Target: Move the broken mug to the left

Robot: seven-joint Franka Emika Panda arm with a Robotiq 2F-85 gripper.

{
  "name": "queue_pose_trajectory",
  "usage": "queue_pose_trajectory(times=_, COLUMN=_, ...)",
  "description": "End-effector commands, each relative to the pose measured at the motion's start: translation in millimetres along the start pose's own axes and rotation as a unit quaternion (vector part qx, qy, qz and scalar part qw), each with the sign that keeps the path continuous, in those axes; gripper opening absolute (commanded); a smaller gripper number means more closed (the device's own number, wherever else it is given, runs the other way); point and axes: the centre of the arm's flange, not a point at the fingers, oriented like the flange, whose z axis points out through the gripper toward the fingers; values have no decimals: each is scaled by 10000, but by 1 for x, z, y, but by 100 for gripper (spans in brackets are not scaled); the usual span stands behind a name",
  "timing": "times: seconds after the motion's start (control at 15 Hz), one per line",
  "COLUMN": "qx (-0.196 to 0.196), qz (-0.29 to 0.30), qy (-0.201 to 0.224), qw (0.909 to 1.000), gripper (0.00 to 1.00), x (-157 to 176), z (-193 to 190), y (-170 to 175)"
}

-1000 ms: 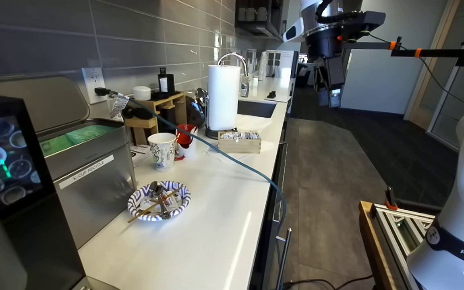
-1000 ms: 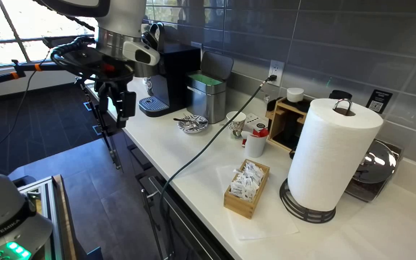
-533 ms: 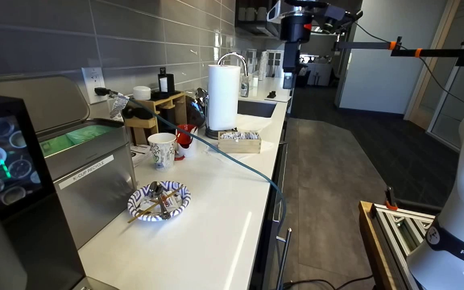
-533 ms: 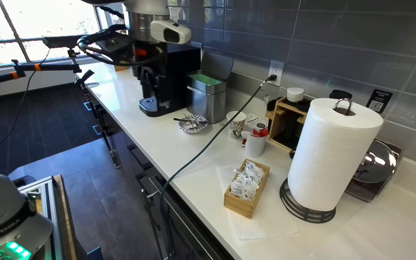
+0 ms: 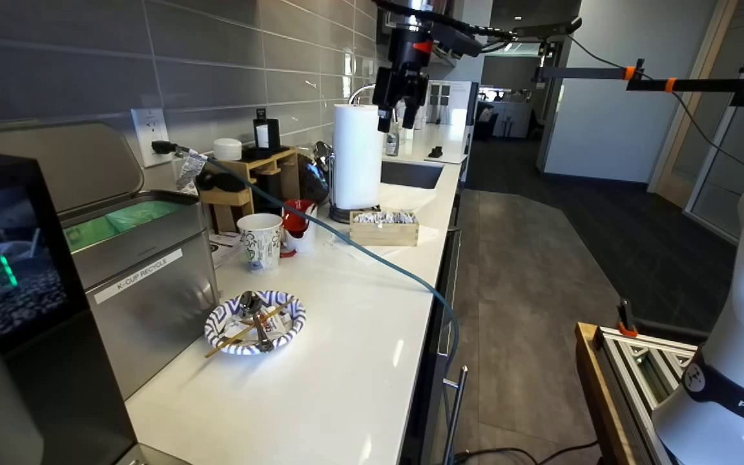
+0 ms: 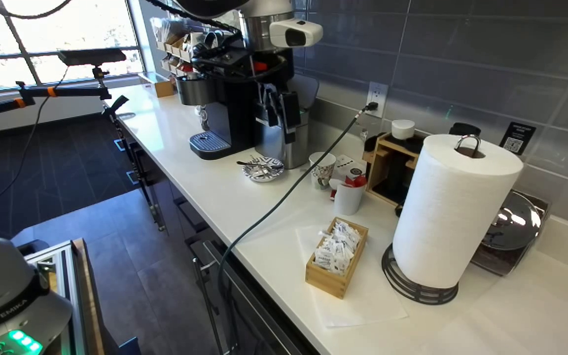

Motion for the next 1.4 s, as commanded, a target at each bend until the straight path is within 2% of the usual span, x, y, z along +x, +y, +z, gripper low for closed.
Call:
queue_pose_trajectory(times=0.0, qx=-15, qz=-4, qy=0, qw=10000, gripper=100, x=5, z=0, y=-1)
queue_pose_trajectory(times=0.27, qx=-33, qz=18, qy=24, qw=10000, gripper=100, x=9, z=-2, y=2)
queue_pose_trajectory(times=0.33, qx=164, qz=48, qy=64, qw=9998, gripper=100, x=22, z=5, y=-5)
queue_pose_trajectory(times=0.53, qx=822, qz=262, qy=632, qw=9943, gripper=100, x=57, z=28, y=-30)
queue_pose_trajectory(times=0.6, qx=897, qz=375, qy=780, qw=9922, gripper=100, x=65, z=35, y=-36)
queue_pose_trajectory(times=0.8, qx=876, qz=657, qy=1158, qw=9872, gripper=100, x=91, z=59, y=-42)
queue_pose_trajectory(times=0.93, qx=712, qz=751, qy=1229, qw=9870, gripper=100, x=104, z=78, y=-45)
queue_pose_trajectory(times=1.27, qx=371, qz=660, qy=968, qw=9924, gripper=100, x=134, z=115, y=-44)
queue_pose_trajectory(times=1.33, qx=153, qz=715, qy=939, qw=9929, gripper=100, x=141, z=122, y=-36)
